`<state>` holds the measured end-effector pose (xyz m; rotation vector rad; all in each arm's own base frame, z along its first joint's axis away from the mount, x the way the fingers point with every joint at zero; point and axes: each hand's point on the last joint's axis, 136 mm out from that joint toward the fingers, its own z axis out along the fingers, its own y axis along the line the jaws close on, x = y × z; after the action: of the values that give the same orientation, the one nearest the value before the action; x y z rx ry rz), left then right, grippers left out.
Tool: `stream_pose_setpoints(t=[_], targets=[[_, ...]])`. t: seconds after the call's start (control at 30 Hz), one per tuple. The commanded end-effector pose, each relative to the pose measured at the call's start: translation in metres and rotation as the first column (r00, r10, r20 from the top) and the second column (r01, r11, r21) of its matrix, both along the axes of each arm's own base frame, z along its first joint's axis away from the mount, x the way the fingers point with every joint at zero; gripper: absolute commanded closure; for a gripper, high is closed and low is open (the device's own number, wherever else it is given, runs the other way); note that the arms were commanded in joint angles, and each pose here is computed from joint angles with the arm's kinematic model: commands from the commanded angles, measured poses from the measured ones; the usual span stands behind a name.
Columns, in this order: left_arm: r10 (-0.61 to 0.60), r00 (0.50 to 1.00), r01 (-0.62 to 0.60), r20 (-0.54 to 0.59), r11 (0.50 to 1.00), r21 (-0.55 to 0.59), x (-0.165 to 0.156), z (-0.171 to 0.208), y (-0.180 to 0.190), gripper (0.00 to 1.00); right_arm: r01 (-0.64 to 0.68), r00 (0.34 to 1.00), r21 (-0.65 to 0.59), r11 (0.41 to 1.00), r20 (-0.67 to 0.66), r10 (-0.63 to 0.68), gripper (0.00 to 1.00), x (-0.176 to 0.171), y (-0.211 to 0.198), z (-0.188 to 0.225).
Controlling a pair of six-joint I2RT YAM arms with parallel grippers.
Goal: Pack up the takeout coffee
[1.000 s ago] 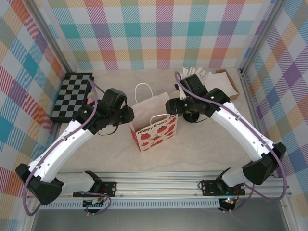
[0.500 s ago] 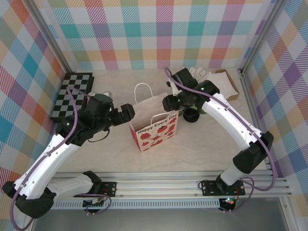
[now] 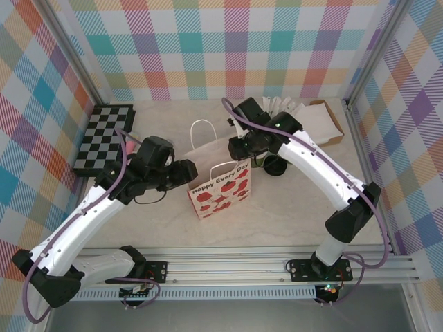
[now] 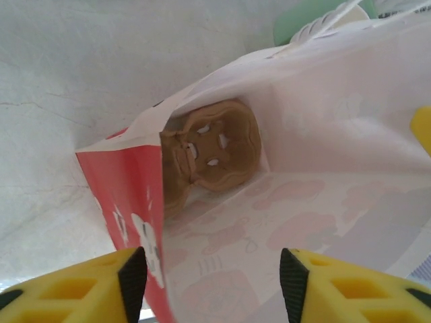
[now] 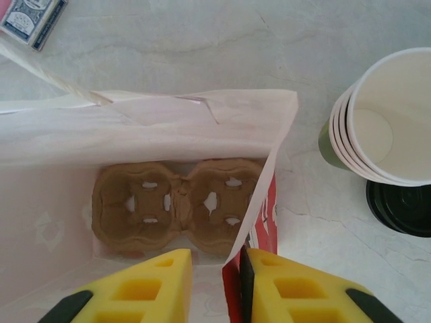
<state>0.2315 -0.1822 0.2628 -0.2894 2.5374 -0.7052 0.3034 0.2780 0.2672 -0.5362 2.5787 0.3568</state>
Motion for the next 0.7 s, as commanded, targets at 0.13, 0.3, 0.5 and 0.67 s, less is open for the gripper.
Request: stream_pose_setpoints(t=[0.13, 0.3, 0.5, 0.67], targets=[[0.014, 1.0, -0.015, 0.016, 0.999, 0.052, 0.007, 0.003, 0.006, 0.56, -0.001, 0.999, 0.059, 0.998, -0.038, 0.004, 0.76, -0.009, 0.011, 0.009], [0.017, 1.0, -0.018, 0.007, 0.996, 0.089, 0.012, -0.004, 0.007, 0.59, -0.032, 0.997, 0.108, 0.994, -0.063, 0.039, 0.74, -0.014, 0.02, 0.012], [0.034, 0.999, -0.034, 0.001, 0.985, 0.171, 0.017, -0.007, 0.017, 0.57, 0.085, 0.996, -0.012, 0.996, 0.011, -0.085, 0.7, 0.002, -0.008, 0.004], [0.056, 0.998, -0.054, -0.003, 0.974, 0.222, 0.02, -0.013, 0.023, 0.6, 0.102, 0.995, -0.088, 0.991, -0.004, -0.103, 0.7, 0.003, -0.016, -0.008]])
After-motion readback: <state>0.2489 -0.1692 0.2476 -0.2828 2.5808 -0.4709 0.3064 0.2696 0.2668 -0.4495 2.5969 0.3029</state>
